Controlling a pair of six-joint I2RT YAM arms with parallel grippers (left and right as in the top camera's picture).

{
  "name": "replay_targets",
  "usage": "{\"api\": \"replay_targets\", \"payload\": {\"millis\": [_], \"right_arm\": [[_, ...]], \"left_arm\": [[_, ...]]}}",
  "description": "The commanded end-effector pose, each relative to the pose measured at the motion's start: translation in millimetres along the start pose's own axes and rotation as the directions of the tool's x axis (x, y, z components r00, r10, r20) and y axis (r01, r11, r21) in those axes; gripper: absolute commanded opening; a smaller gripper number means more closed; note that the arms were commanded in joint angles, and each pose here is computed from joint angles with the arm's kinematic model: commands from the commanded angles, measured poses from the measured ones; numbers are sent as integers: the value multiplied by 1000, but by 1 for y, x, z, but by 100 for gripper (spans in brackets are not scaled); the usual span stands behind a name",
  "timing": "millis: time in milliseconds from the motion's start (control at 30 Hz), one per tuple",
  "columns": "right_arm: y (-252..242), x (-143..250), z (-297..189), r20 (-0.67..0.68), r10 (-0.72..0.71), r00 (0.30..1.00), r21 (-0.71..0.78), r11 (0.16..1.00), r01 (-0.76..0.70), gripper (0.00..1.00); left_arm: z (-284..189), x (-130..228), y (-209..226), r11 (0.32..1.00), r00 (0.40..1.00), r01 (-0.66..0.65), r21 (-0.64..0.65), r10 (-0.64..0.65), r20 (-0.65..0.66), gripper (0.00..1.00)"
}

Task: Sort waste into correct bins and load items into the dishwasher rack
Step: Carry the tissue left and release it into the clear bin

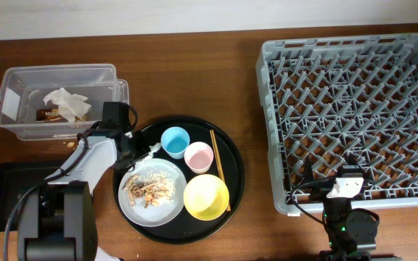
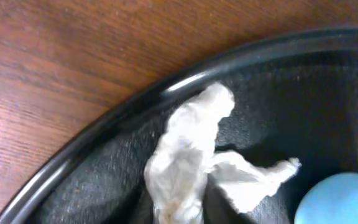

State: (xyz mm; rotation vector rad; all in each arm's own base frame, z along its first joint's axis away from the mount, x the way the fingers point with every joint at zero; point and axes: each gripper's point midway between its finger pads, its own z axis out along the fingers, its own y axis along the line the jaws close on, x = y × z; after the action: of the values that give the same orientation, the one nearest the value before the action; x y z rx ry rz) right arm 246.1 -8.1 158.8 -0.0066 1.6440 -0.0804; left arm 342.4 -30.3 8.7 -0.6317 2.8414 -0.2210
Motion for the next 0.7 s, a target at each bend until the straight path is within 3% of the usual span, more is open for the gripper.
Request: {"api": "replay_targets", "payload": {"millis": [0,267,367,533,667], "right_arm": [[-1,3,0,-7,1,1000,6,1000,-1,99],[-1,3,0,-7,1,1000,6,1000,-1,99],[-1,3,0,-7,1,1000,6,1000,-1,99],[-1,3,0,-7,1,1000,6,1000,-1,99],[-1,3,0,-7,1,1000,6,1000,-1,99]], "left_arm": [[-25,-19,-12,1000,999,-13,19,12,44,8],[-134,-62,-37,991,960,-36,132,-3,281,6],[-167,-93,-15,995,894,17,94,-57,445,3],[-194,-139,45,951,734,298,78,-280,619,3],[-198,-170,62,934,655,334,125,-325,682,3]]}}
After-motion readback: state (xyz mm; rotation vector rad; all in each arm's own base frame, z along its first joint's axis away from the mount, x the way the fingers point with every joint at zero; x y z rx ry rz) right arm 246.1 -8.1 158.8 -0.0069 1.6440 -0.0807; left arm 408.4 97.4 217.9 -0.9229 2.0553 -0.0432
